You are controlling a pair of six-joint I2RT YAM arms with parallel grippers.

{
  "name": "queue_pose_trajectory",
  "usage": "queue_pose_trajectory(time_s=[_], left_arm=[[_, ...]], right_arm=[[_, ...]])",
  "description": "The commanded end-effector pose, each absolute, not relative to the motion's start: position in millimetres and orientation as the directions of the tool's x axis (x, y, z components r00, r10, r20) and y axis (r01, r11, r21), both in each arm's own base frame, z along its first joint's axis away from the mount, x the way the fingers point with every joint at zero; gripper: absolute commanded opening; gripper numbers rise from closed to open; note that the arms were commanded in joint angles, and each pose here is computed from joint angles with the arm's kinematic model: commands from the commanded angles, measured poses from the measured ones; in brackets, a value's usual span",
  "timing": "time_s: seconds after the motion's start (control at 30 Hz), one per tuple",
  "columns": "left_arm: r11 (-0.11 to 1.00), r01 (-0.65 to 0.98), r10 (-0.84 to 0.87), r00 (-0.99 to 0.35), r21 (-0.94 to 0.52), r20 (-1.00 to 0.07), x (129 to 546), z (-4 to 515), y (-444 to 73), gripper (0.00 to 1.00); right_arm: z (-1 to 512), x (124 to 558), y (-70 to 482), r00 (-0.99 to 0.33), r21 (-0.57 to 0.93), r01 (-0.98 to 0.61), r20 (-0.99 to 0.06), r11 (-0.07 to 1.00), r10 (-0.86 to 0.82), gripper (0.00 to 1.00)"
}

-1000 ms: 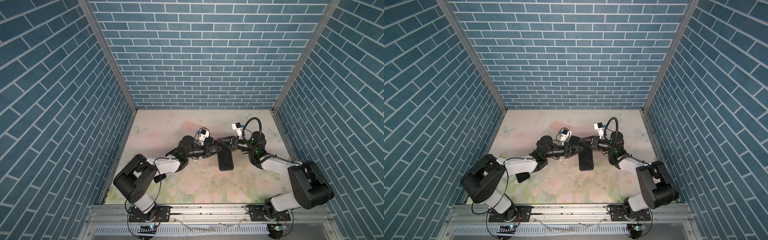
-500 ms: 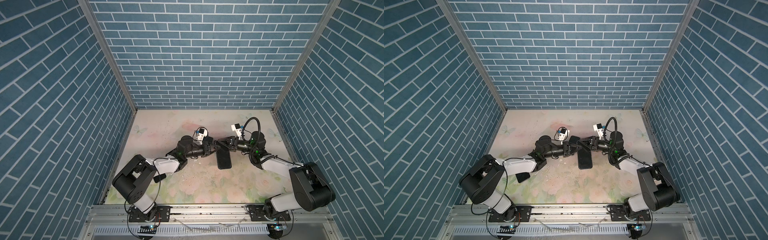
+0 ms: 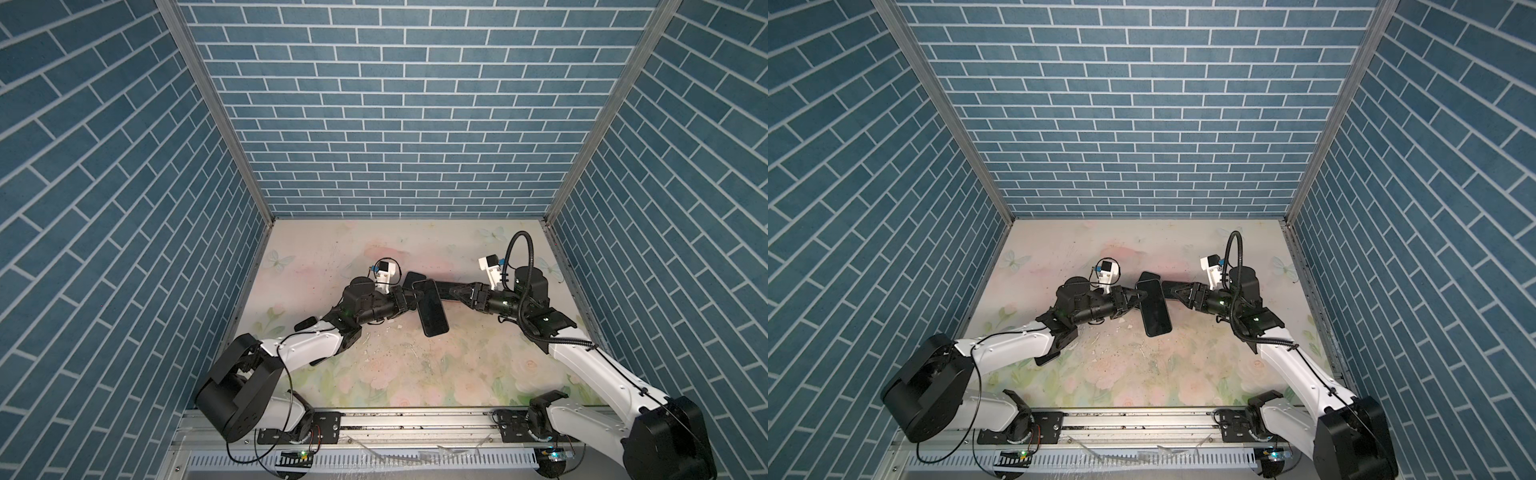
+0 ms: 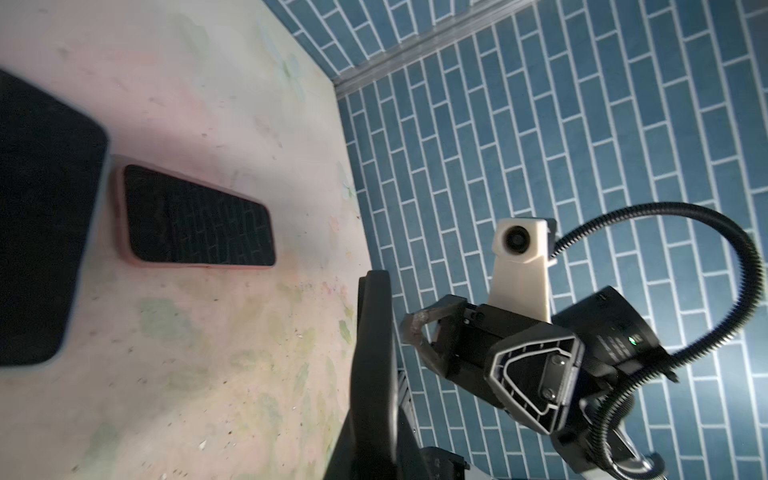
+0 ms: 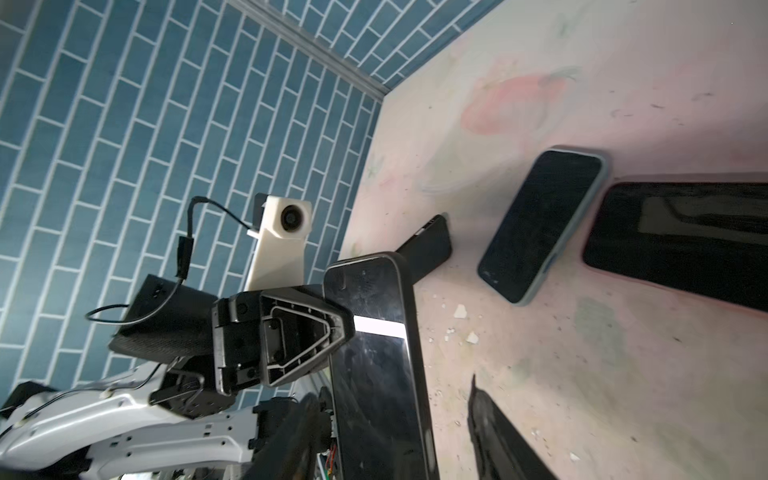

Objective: Put the phone into the phone case

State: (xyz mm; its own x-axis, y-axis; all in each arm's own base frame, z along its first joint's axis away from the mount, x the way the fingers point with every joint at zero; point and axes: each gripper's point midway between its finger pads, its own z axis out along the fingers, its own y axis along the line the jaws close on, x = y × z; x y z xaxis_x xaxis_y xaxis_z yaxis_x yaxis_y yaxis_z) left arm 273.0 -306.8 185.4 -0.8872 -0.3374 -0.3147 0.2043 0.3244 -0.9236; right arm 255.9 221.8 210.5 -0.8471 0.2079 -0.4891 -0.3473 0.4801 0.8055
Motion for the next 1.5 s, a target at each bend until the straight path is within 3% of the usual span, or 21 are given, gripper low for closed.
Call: queue_pose_trajectory(time_s=[0.0, 0.2, 0.63, 0.8, 1.27, 1.47], left_arm=[[0.410, 0.144, -0.359, -0.882, -0.901, -0.304, 270, 164, -295, 0.00], [0.458, 0.098, -0.261, -0.935, -0.884, -0.239, 258, 126, -307, 0.00], [0.491, -0.247, -0.540, -0.839, -0.836, -0.068, 254, 63, -262, 0.00], [0.487, -0.279, -0.557, -0.829, -0.827, -0.049, 255, 53, -261, 0.00], [0.506, -0.343, -0.607, -0.794, -0.791, -0.044, 255, 26, -248, 0.35], [0.603, -0.344, -0.591, -0.799, -0.720, -0.113, 247, 30, -230, 0.59]], right_arm=[[193, 256, 204, -0.837, 0.737, -0.308, -0.511, 0.602, 0.196, 0.58], [180, 255, 206, -0.860, 0.746, -0.279, -0.474, 0.605, 0.187, 0.57], [171, 257, 208, -0.865, 0.744, -0.283, -0.470, 0.605, 0.174, 0.57], [169, 258, 209, -0.866, 0.744, -0.286, -0.471, 0.604, 0.169, 0.57], [169, 257, 207, -0.863, 0.735, -0.294, -0.479, 0.611, 0.161, 0.57], [173, 258, 207, -0.856, 0.731, -0.303, -0.491, 0.612, 0.163, 0.57]])
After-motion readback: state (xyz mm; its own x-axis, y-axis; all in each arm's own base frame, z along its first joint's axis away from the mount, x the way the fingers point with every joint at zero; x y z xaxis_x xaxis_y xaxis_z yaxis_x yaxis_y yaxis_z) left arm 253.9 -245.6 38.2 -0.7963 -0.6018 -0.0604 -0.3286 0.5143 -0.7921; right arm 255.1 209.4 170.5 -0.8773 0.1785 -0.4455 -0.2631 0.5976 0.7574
